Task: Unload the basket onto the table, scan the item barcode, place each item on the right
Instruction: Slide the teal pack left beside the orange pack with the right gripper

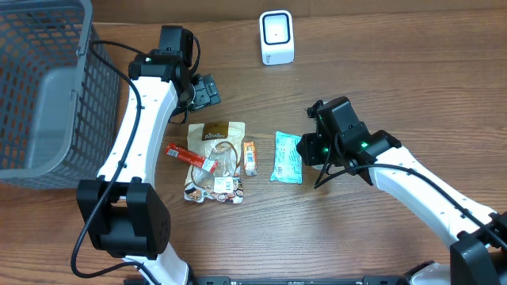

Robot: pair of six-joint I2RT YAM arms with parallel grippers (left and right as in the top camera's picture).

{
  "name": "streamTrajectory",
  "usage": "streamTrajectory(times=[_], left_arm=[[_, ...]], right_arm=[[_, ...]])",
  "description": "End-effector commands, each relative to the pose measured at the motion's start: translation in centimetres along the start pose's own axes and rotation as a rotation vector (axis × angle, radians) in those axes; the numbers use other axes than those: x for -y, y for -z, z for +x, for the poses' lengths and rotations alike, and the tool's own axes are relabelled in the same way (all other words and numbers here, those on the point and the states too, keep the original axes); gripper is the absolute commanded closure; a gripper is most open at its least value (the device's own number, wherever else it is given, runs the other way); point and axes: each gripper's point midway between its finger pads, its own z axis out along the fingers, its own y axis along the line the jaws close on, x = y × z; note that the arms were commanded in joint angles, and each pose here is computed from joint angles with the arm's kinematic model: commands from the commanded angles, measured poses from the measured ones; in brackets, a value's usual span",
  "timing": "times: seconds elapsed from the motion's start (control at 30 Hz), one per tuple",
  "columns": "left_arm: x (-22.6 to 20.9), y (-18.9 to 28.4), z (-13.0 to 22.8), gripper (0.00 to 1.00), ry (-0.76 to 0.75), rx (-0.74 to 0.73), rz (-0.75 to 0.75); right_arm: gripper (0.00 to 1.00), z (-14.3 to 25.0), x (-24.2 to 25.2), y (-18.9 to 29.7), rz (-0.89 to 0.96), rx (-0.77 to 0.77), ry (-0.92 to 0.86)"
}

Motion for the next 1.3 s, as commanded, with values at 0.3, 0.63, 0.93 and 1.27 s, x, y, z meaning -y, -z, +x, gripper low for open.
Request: streamTrajectory(times=[0.3,0.63,0.93,1.27], left_arm=[[0.0,0.9,-0.6,0.0,-0.008,0.03,0.002],[0.0,0.9,-0.6,0.0,-0.008,0.03,0.003],[0.0,0.9,-0.6,0.0,-0.008,0.03,0.002],[0.0,0.9,-0.6,0.0,-0.008,0.03,0.002]], right_arm=[[0.66,-0.5,1.5,0.4,0.102,0.018,0.027],[0.54,-6.3,-3.7,4.8,0.008,0.128,0.029],[0.49,-5.5,-4.6,3.5,0.037,0.103,0.057],[0.54,-1.1,-2.0,-3.7,0.261,-0.032,-0.016]])
